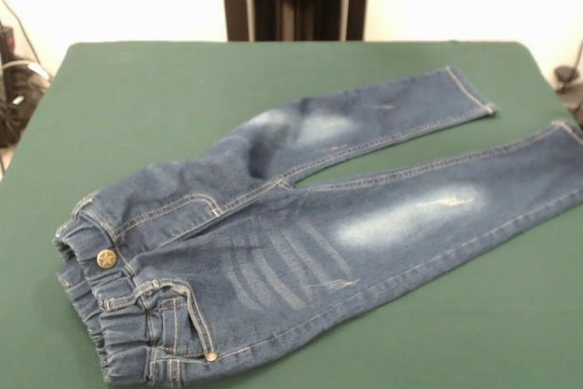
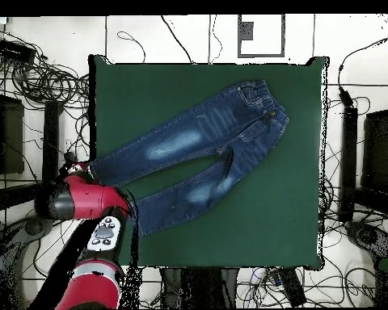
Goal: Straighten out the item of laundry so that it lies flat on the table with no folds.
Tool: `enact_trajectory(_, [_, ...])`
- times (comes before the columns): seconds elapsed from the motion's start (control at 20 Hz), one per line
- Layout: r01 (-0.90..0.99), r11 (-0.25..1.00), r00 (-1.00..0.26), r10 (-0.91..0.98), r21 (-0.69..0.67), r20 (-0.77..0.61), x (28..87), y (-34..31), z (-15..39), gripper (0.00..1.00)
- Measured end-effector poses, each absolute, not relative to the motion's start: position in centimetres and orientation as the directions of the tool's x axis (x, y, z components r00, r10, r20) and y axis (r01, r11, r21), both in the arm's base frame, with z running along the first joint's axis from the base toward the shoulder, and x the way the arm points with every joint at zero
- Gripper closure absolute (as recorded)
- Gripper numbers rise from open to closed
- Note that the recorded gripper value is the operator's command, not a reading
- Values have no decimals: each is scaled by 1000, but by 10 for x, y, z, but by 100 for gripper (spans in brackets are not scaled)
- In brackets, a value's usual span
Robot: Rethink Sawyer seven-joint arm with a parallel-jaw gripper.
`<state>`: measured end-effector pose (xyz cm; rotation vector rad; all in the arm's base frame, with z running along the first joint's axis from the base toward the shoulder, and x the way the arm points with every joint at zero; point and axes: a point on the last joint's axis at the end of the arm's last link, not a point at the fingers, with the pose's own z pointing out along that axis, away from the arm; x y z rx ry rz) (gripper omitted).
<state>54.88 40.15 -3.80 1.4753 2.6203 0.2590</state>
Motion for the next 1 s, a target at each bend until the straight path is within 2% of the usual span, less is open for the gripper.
enact_trajectory(0.3, [823,539,-548,837,179,-3,542,412,-13,0])
enact_trajectory(0.6, [794,599,-604,797,106,23,544,406,58,0])
enact_trajectory(0.65, [788,608,-612,790,96,28,549,400,84,0])
enact_trajectory(1.0, [782,611,-617,787,126,12,571,378,154,0])
